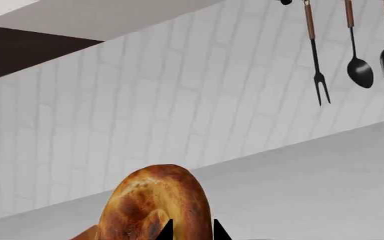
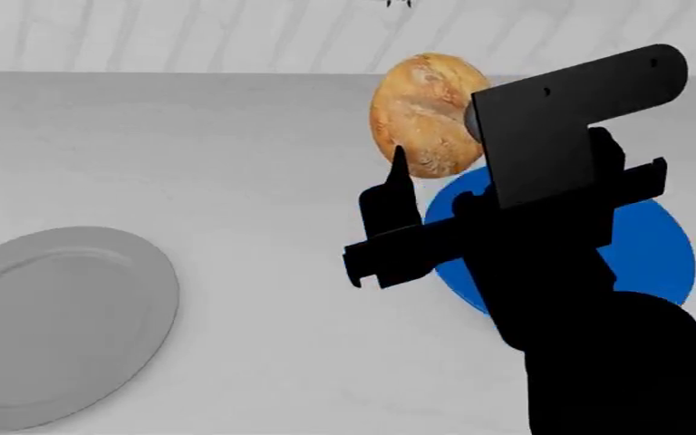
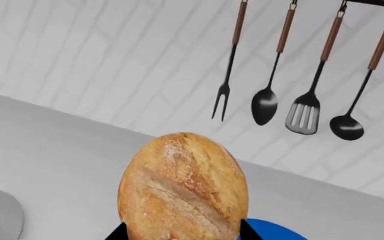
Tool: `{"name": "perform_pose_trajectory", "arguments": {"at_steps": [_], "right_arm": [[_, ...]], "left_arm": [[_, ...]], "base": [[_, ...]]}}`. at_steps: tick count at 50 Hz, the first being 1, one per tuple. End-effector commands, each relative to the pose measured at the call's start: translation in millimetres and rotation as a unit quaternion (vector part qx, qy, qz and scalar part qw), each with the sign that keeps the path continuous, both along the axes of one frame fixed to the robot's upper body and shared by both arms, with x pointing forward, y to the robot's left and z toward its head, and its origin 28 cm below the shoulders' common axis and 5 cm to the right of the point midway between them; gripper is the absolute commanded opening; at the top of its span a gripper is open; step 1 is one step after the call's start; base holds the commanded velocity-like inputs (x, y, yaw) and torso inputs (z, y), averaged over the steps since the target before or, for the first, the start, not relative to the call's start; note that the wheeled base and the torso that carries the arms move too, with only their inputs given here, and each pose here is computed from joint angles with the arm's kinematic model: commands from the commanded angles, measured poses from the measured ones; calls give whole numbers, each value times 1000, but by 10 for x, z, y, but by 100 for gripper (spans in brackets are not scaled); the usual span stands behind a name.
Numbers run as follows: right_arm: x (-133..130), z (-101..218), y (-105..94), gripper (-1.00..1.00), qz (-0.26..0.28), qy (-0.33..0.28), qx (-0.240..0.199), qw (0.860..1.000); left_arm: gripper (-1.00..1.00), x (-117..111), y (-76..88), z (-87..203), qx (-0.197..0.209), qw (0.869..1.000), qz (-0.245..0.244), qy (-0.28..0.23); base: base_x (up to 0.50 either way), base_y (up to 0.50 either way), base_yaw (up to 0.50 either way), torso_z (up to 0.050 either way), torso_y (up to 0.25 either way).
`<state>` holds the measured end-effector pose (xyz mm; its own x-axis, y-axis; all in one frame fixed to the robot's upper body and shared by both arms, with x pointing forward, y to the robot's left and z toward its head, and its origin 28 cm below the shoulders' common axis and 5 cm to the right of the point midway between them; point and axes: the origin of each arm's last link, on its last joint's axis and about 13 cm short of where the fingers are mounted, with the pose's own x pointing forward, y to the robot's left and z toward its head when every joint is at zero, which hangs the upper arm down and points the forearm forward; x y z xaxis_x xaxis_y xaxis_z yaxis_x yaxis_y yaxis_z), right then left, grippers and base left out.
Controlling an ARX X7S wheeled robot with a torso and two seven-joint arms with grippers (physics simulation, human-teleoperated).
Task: Place all breads on the cutting board.
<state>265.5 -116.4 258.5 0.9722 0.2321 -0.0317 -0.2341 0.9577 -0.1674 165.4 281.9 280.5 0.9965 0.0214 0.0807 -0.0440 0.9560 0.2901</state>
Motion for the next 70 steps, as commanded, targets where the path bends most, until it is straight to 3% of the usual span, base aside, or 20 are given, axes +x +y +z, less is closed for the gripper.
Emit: {"name": "perform_pose_trajectory", "arguments": {"at_steps": [1, 70], "right_arm": [[-43, 37, 17, -100, 7, -7, -7, 1000], [-82, 80, 41, -100, 28, -6, 2, 1000]], "left_arm": [[-100, -26, -10, 36, -2, 1000, -2, -9], [-100, 44, -49, 12, 3, 1000, -6, -2]], "base": [[0, 500, 0, 0, 0], [0, 500, 0, 0, 0]]}}
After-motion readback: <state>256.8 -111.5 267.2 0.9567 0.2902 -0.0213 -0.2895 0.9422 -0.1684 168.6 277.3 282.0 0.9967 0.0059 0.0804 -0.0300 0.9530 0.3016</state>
